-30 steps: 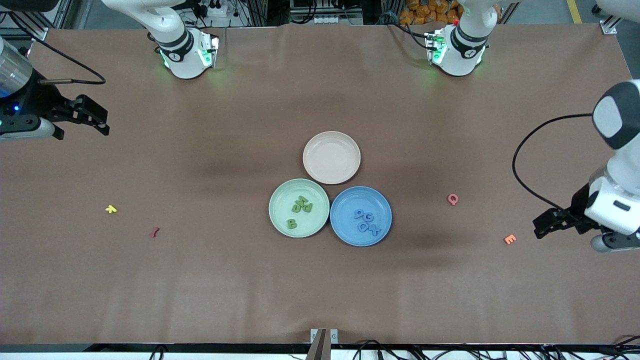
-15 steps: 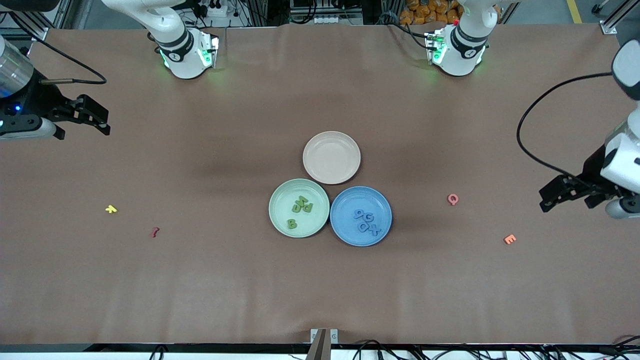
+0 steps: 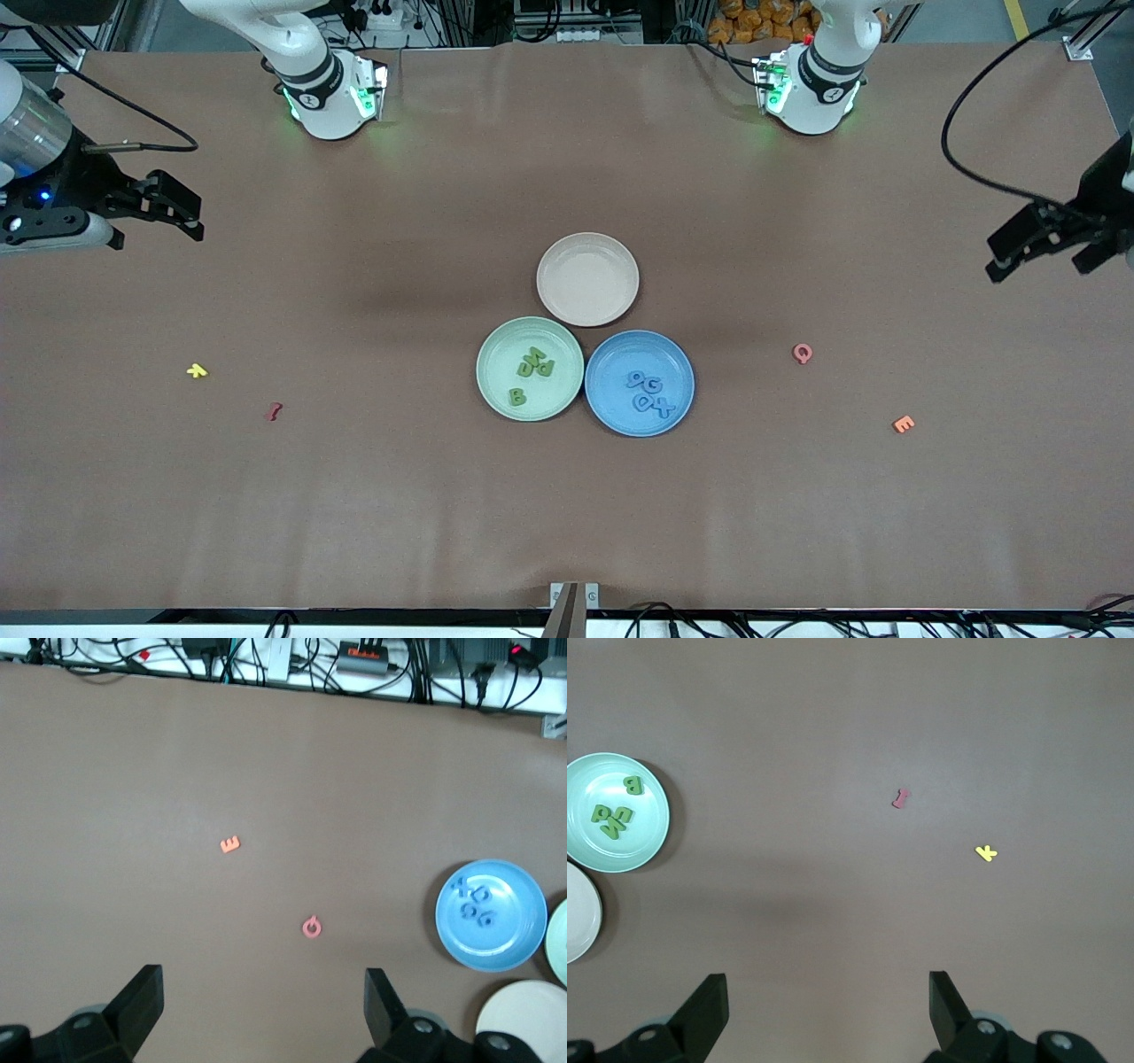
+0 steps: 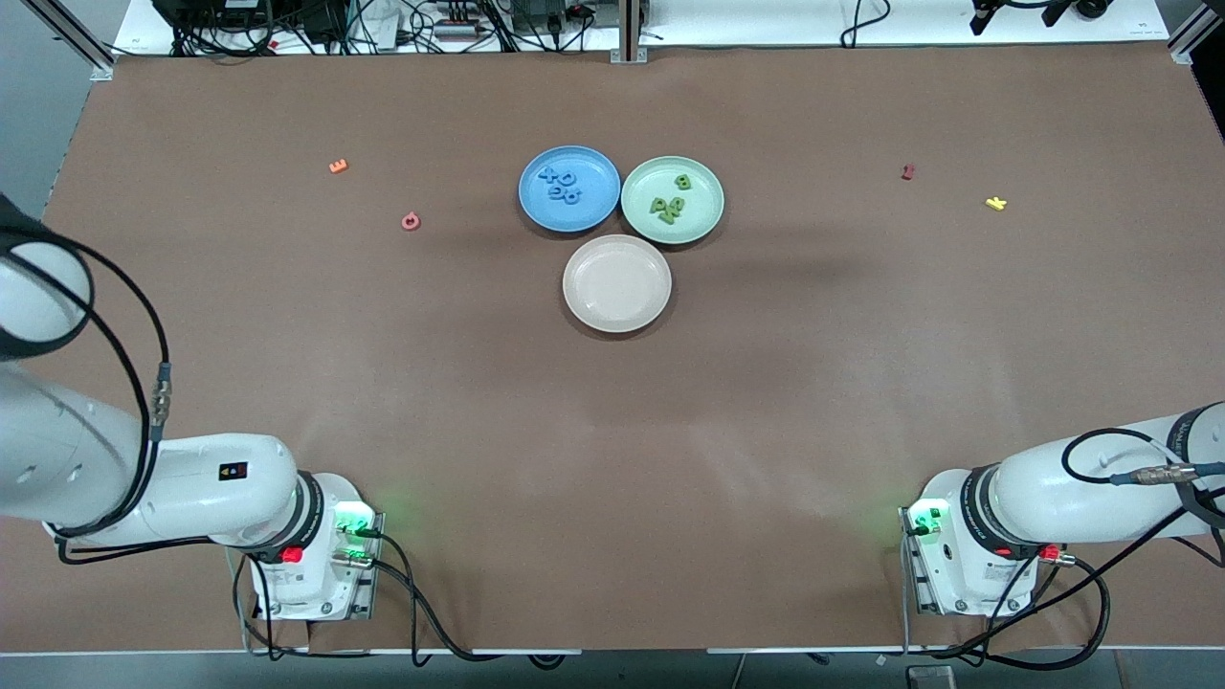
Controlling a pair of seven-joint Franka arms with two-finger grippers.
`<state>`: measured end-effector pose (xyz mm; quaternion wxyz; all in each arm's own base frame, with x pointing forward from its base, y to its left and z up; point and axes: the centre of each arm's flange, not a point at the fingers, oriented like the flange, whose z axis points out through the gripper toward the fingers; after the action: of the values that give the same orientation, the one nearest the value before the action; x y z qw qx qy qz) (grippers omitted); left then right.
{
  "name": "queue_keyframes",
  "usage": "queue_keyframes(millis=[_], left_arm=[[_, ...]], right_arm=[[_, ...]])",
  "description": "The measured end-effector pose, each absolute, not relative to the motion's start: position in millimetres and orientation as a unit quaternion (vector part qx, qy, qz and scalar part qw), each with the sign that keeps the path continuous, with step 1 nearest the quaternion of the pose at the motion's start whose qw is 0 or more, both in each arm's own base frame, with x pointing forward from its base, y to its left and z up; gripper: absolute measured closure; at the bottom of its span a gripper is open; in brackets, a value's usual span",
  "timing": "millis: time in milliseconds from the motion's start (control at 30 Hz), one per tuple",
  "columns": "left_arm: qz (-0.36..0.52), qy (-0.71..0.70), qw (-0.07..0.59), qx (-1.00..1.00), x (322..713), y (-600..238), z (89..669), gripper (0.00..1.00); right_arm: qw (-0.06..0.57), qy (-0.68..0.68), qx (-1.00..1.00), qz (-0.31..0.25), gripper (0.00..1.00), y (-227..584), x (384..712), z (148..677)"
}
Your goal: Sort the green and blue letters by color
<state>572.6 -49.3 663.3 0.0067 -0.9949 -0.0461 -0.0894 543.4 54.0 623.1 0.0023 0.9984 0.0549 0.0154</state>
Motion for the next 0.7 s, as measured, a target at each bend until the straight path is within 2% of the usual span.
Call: queue_keyframes(millis=[467, 700], left_arm=[[-0.051, -0.04, 0.027, -0.998, 521.1, -52.9, 653.8, 0.0], [-0.039, -0.04, 0.032, -0.998, 509.4, -51.7, 646.4, 0.0]], right_arm=[[0.002, 0.056, 0.998, 0.024, 0.0, 54.9, 542.8, 631.8], [0.002, 0.056, 0.998, 0.022, 0.0, 55.4, 541.8, 631.7]])
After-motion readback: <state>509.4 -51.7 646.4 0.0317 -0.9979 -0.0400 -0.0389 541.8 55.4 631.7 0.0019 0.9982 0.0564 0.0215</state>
